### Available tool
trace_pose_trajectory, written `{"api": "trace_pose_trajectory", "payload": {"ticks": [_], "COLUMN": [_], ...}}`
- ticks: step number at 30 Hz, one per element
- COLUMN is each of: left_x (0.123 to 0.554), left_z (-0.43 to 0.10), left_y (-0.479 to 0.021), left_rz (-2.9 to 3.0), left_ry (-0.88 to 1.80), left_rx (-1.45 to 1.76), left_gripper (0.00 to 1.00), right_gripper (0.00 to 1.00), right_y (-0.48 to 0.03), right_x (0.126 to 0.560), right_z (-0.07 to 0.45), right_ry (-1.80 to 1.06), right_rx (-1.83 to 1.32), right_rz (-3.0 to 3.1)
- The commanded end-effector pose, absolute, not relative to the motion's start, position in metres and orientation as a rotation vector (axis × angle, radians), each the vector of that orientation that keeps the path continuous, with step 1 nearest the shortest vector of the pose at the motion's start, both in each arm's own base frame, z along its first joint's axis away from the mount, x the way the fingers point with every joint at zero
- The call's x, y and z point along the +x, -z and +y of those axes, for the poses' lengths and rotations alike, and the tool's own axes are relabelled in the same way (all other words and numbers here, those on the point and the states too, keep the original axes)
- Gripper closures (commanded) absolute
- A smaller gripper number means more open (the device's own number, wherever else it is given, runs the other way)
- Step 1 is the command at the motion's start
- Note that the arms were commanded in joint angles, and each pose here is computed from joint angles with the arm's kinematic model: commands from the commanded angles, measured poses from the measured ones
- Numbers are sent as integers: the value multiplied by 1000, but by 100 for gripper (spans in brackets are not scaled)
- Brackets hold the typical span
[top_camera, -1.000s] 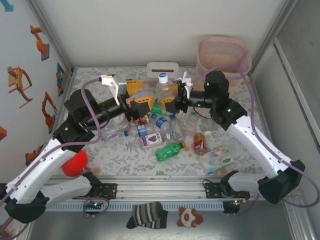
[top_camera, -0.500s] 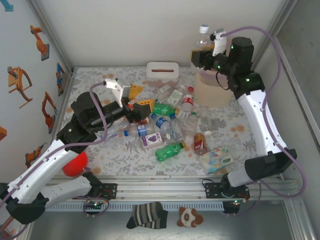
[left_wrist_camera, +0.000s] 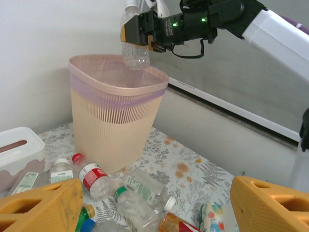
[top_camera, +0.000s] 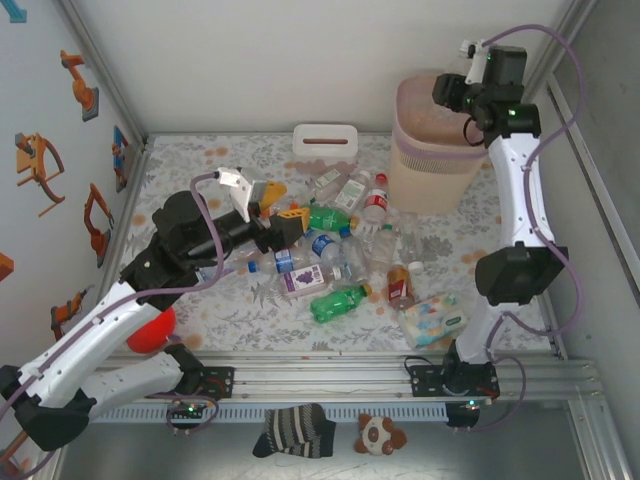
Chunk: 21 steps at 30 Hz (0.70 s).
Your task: Put the plastic bottles in the bin
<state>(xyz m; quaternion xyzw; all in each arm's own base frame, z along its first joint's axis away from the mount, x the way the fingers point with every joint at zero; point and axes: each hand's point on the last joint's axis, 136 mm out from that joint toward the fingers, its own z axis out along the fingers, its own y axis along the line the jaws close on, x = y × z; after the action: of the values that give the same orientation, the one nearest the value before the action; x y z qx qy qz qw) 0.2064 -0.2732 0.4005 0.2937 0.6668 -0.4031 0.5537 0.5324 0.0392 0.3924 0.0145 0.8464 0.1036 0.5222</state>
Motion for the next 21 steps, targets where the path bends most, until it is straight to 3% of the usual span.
{"api": "trace_pose_trajectory", "payload": {"ticks": [1,21], "left_x": [204,209], "left_z": [-268,-261], "left_y": [-408,-385], "left_rz": [1548,1612], "left_ry": [963,932], "left_rx": [660,617], "left_gripper": [20,20], "right_gripper": [49,45], "right_y": [-371,-232], "right_x": [537,584], "right_z": [12,-31], "right_ry": [-40,317], "right_rx": [49,-10], "right_rz": [2112,2389]}}
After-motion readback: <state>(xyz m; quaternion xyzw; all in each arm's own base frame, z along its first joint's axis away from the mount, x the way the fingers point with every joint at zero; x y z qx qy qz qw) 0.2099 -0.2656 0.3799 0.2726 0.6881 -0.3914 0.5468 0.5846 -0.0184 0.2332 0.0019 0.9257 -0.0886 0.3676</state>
